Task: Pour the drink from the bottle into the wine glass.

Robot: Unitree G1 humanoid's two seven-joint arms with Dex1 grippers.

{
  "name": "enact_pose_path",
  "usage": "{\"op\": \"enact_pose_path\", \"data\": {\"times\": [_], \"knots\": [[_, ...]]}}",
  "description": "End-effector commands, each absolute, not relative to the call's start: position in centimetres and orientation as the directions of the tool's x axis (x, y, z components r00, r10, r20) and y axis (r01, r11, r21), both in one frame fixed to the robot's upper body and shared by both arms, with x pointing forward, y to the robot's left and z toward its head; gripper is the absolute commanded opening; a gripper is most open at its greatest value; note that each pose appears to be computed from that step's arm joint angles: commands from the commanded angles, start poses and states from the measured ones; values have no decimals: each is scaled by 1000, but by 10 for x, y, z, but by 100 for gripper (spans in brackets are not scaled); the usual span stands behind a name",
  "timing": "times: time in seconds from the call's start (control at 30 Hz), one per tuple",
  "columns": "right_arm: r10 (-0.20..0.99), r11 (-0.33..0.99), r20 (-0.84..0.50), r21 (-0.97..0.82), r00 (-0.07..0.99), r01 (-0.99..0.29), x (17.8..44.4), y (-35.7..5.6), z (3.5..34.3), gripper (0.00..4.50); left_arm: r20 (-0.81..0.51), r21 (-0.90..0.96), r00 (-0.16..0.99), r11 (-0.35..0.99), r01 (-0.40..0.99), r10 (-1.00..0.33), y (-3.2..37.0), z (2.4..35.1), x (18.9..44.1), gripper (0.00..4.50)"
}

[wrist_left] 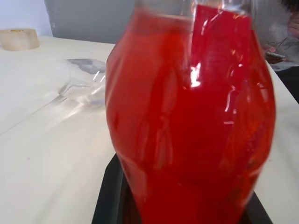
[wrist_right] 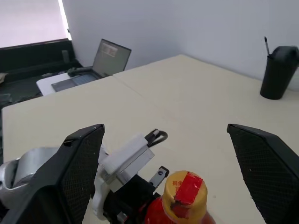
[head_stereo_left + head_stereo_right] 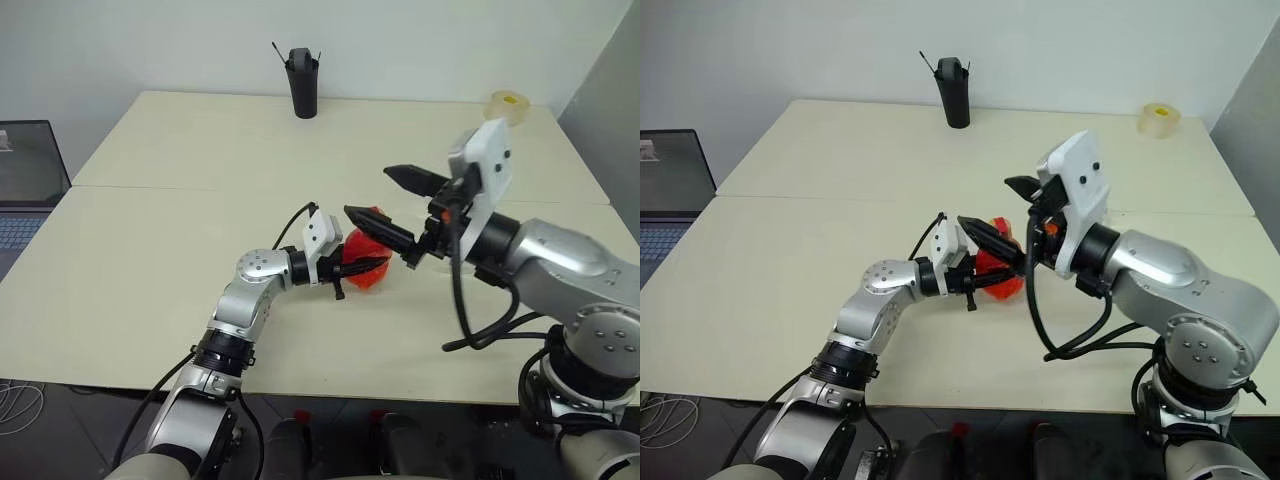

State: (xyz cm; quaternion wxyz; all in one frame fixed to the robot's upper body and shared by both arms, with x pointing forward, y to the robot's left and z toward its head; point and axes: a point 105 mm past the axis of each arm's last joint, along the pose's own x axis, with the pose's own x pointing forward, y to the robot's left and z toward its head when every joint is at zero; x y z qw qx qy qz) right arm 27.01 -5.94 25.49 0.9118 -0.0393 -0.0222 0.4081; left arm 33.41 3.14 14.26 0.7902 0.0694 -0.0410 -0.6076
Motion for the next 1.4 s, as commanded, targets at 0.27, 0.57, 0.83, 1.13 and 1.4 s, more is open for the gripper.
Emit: {"op": "enact_pose_path", "data": {"times": [0.27, 0.57, 0.83, 1.13, 1.4], "knots": [[715, 695, 2, -106, 699, -711, 287, -64, 242, 450, 53, 222, 220, 226, 948, -974, 24, 166, 332, 79], [743, 668, 38, -96, 668, -738, 299, -60, 248, 450, 50, 227, 233, 239, 944, -971, 28, 167, 329, 79], [735, 677, 42, -102, 676, -729, 310, -65, 249, 450, 50, 231, 249, 254, 939, -967, 31, 168, 329, 79], [684, 723, -3, -126, 729, -679, 289, -124, 243, 450, 58, 238, 275, 281, 930, -960, 34, 171, 335, 79], [866, 485, -68, -122, 495, -866, 254, -81, 241, 450, 54, 245, 296, 300, 922, -954, 37, 169, 338, 79]]}}
